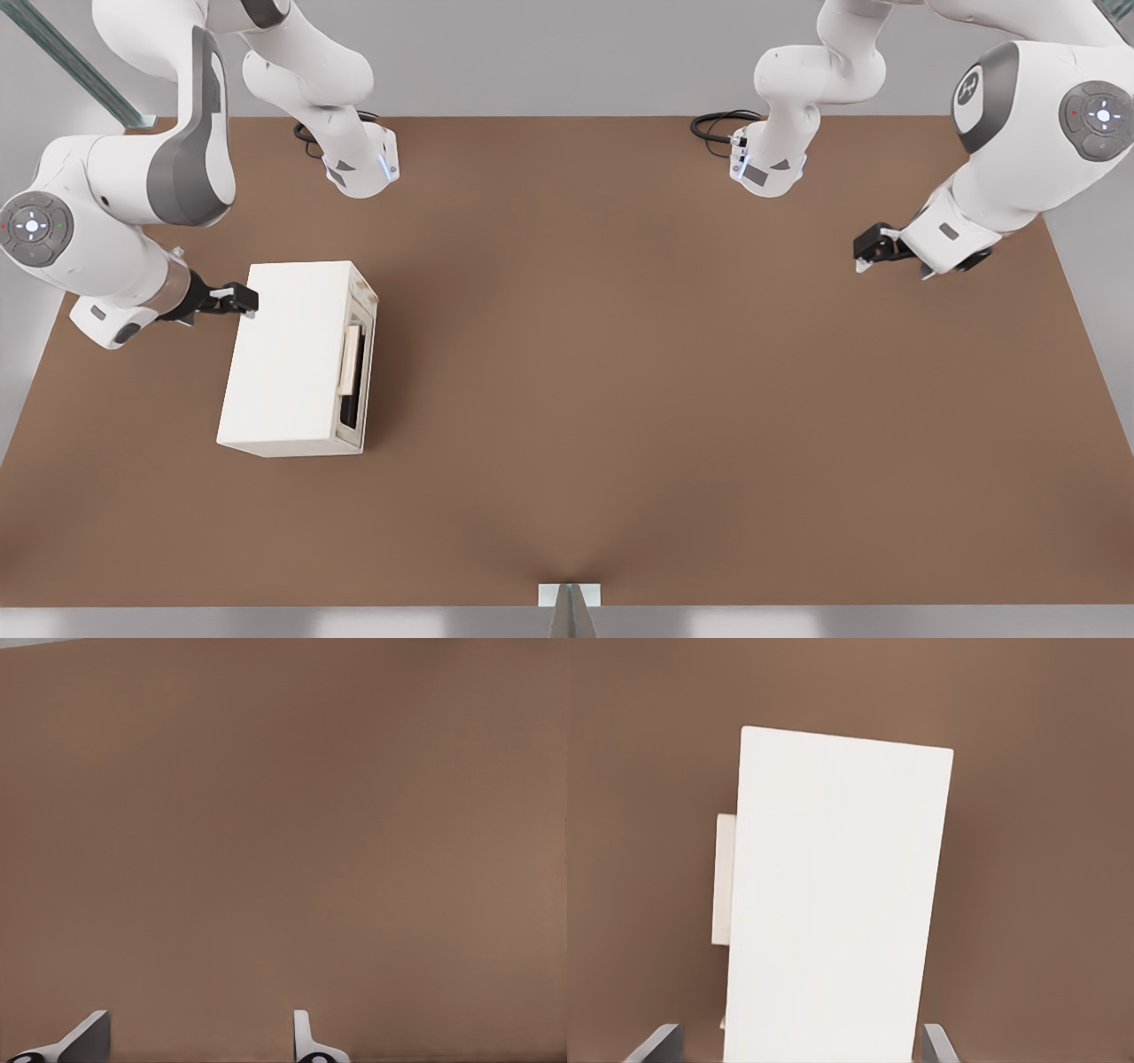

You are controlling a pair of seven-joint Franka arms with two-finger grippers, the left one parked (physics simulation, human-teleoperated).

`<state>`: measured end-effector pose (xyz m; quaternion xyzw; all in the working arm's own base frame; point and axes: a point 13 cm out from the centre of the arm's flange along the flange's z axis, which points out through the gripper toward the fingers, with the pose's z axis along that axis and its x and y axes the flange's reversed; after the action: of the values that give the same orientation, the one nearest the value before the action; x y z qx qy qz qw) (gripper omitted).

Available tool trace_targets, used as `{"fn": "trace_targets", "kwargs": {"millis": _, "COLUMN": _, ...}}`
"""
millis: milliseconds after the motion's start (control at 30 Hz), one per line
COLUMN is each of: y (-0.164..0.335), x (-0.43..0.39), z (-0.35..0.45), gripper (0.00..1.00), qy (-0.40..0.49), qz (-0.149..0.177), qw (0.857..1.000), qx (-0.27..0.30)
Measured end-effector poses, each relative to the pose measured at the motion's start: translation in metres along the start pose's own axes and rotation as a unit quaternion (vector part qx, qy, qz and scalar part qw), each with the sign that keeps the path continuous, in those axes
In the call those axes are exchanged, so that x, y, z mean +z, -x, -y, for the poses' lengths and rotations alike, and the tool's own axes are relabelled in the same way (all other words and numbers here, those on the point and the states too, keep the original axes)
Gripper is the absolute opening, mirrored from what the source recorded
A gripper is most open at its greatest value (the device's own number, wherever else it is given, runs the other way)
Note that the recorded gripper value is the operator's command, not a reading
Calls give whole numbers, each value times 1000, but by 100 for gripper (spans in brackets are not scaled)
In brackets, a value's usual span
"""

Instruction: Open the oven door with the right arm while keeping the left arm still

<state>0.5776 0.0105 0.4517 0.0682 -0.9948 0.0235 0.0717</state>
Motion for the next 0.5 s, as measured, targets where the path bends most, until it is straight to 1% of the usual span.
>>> {"fn": "trace_targets", "kwargs": {"millis": 133, "y": -1, "x": 5, "z": -3, "gripper": 100, "qy": -6, "qz": -8, "qw": 1000, "qx": -13}}
{"fn": "trace_targets", "kwargs": {"millis": 167, "y": 0, "x": 8, "z": -14, "gripper": 82, "qy": -10, "qz": -12, "qw": 1000, "qx": -26}}
{"fn": "trace_targets", "kwargs": {"millis": 200, "y": 0, "x": 13, "z": -31, "gripper": 21, "qy": -18, "qz": -19, "qw": 999, "qx": -44}}
{"fn": "trace_targets", "kwargs": {"millis": 300, "y": 2, "x": 42, "z": -101, "gripper": 21, "qy": -51, "qz": -51, "qw": 991, "qx": -115}}
{"fn": "trace_targets", "kwargs": {"millis": 367, "y": 2, "x": 75, "z": -139, "gripper": 21, "qy": -82, "qz": -83, "qw": 982, "qx": -151}}
{"fn": "trace_targets", "kwargs": {"millis": 433, "y": 3, "x": 105, "z": -163, "gripper": 21, "qy": -123, "qz": -107, "qw": 971, "qx": -174}}
{"fn": "trace_targets", "kwargs": {"millis": 500, "y": 8, "x": 132, "z": -168, "gripper": 21, "qy": -175, "qz": -125, "qw": 959, "qx": -183}}
